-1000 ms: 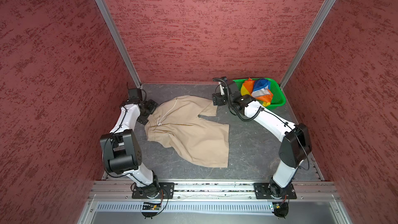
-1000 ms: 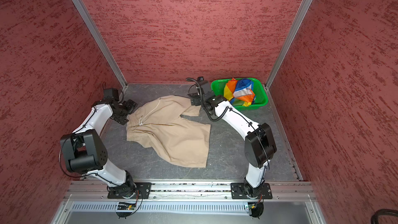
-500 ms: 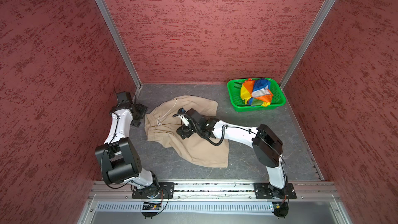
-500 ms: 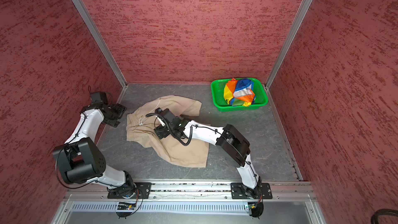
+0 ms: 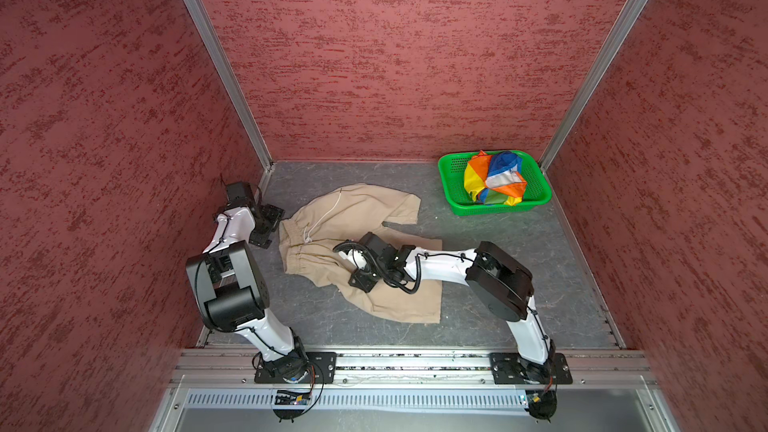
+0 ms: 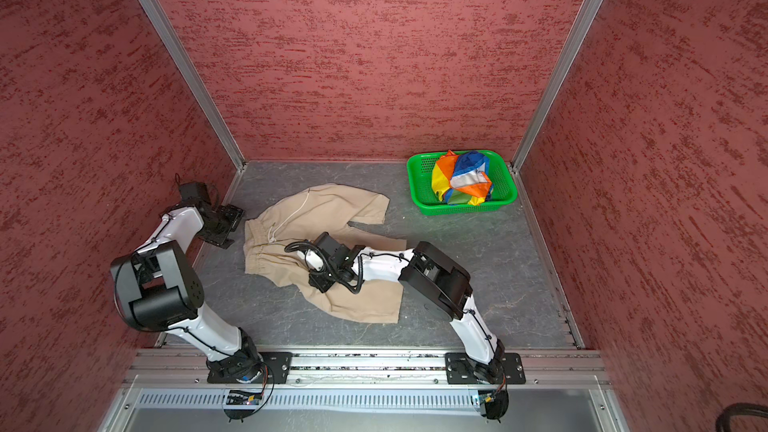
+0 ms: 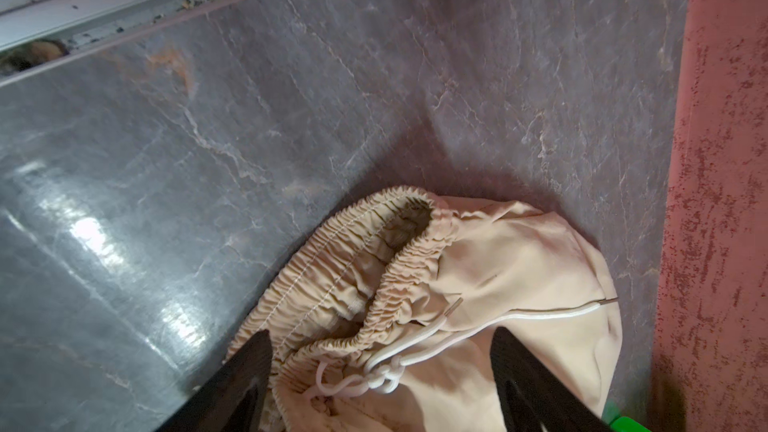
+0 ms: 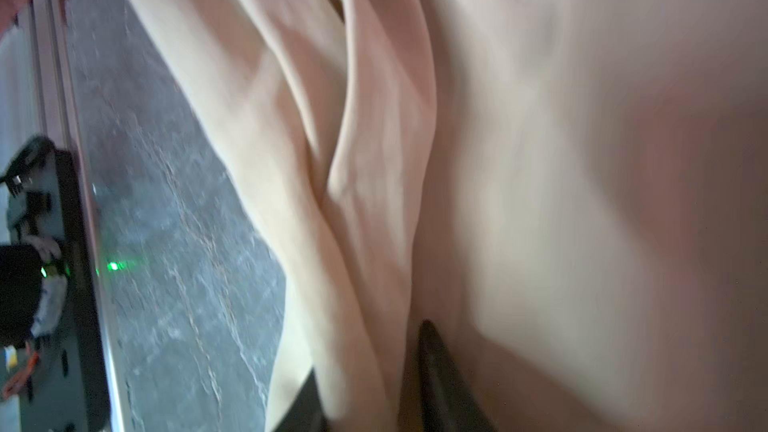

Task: Fold and stack the shorts

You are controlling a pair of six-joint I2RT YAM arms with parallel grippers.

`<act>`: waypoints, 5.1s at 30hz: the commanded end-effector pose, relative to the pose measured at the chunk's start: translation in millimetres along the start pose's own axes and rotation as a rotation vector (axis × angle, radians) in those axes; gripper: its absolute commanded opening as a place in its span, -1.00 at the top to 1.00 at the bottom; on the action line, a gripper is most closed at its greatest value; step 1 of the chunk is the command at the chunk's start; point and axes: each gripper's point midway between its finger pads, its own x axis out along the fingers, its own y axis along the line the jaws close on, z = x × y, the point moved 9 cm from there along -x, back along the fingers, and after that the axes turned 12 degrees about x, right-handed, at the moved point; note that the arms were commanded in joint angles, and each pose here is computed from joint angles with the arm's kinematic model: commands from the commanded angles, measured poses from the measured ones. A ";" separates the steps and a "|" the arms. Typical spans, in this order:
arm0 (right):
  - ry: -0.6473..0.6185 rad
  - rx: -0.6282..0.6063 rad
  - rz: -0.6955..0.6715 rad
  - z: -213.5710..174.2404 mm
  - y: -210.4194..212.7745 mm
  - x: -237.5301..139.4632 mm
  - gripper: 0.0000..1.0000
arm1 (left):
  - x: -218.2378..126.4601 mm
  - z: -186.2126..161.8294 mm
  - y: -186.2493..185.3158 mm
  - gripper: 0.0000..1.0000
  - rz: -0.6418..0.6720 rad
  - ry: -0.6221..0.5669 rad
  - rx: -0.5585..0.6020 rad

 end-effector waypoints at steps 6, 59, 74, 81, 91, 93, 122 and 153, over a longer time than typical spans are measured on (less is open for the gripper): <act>0.020 -0.008 0.033 -25.4 -2.0 -18.6 0.88 | 14.7 21.6 -21.3 -0.44 -0.019 -0.066 0.100; -0.093 0.335 0.079 -57.3 -65.6 -92.8 0.85 | 76.6 -71.1 -62.7 0.51 0.295 0.088 0.297; -0.510 0.366 -0.102 9.5 -77.0 -217.3 -0.97 | -43.8 -61.9 -164.8 1.00 -0.187 -0.163 0.604; -0.627 0.468 -0.318 57.6 -127.7 -261.7 -0.92 | -90.5 -70.1 -179.6 1.00 -0.321 -0.262 0.674; -0.517 0.550 -0.405 108.8 -188.1 -217.1 -0.43 | -86.1 -74.6 -169.2 1.00 -0.291 -0.213 0.673; -0.497 0.571 -0.403 120.7 -202.8 -200.8 -0.53 | -83.7 -75.6 -168.6 1.00 -0.285 -0.199 0.675; -0.757 0.490 -0.181 225.1 -225.7 -199.9 1.00 | -62.4 -61.7 -156.3 1.00 -0.251 -0.121 0.598; -0.353 0.679 -0.097 -90.9 -111.5 -167.9 0.00 | -4.7 -56.0 -71.9 1.00 -0.147 0.030 0.333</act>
